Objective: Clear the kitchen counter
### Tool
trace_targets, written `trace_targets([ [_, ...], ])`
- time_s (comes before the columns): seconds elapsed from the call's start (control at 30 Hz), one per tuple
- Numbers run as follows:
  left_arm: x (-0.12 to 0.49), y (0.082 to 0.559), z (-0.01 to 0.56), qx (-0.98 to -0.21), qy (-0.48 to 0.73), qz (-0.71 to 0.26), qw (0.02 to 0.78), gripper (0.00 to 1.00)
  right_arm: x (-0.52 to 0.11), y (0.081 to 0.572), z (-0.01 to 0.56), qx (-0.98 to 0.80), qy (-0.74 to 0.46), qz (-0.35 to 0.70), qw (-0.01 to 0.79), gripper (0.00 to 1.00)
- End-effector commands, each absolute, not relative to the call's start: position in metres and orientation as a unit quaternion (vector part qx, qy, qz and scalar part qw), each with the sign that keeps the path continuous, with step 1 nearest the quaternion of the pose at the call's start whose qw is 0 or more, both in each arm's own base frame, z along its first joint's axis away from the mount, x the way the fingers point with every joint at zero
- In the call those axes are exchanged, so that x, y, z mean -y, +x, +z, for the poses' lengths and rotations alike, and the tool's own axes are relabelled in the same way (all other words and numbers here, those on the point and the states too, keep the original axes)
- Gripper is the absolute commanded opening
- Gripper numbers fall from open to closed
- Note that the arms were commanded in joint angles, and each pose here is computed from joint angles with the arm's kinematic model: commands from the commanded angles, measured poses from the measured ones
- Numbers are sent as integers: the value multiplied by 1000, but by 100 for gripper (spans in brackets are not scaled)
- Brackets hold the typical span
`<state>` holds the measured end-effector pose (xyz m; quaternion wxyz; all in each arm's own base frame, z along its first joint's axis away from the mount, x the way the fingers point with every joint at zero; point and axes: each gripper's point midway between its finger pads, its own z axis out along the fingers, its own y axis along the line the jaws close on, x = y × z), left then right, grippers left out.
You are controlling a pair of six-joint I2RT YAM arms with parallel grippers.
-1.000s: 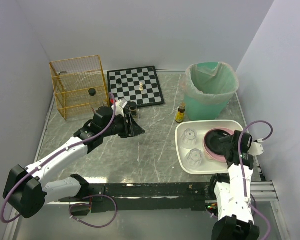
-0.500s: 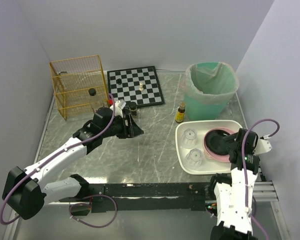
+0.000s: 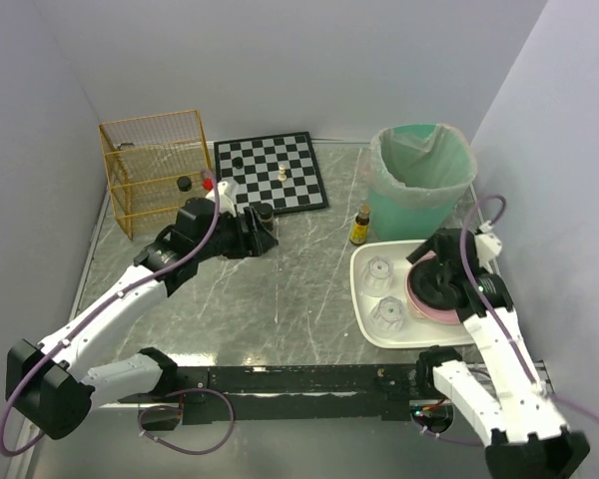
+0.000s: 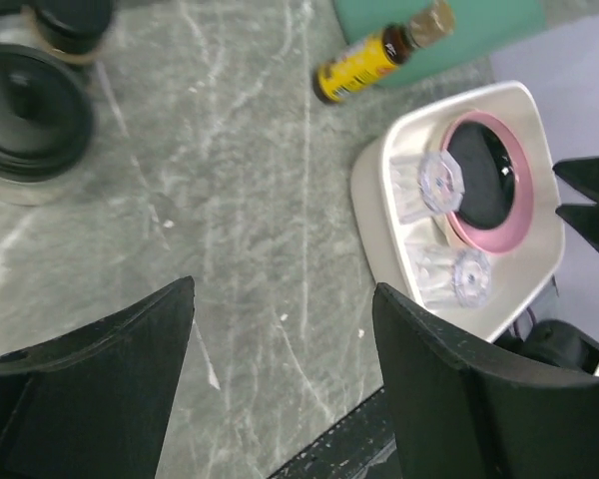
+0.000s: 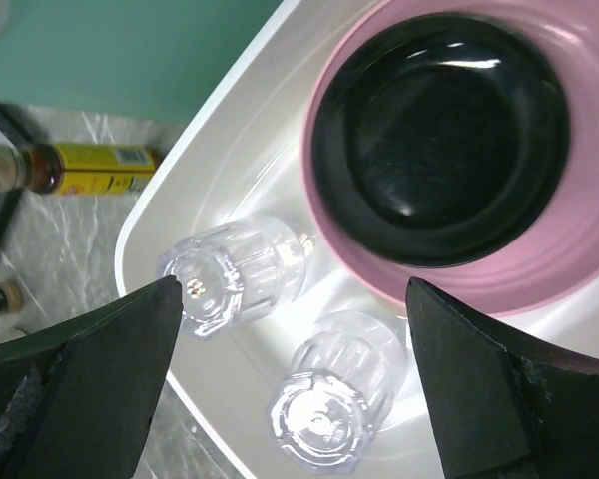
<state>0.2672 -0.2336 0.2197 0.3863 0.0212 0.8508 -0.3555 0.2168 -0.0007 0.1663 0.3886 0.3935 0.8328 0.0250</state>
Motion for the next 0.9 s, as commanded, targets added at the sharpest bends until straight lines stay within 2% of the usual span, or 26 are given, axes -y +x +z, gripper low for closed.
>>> trace_targets([
  [0.0, 204, 288, 242, -848, 10, -316, 425, 77, -16, 229, 182, -825, 389, 27, 408, 100],
  [0.43, 102, 323, 275, -840, -96, -208, 491, 80, -117, 233, 174, -883, 216, 84, 409, 100],
  [0.6, 90, 324, 282, -837, -115, -184, 502, 81, -128, 231, 163, -891, 201, 83, 399, 100],
  [0.67, 76, 328, 276, -841, -135, -146, 503, 81, -128, 232, 162, -891, 197, 84, 401, 100],
  [0.7, 71, 330, 273, -841, -141, -132, 505, 83, -129, 233, 163, -890, 195, 86, 403, 100],
  [0.77, 65, 334, 264, -843, -143, -111, 506, 95, -129, 233, 165, -889, 189, 90, 408, 100],
  [0.87, 54, 339, 259, -838, -165, -85, 513, 99, -130, 234, 168, -887, 177, 95, 417, 100],
])
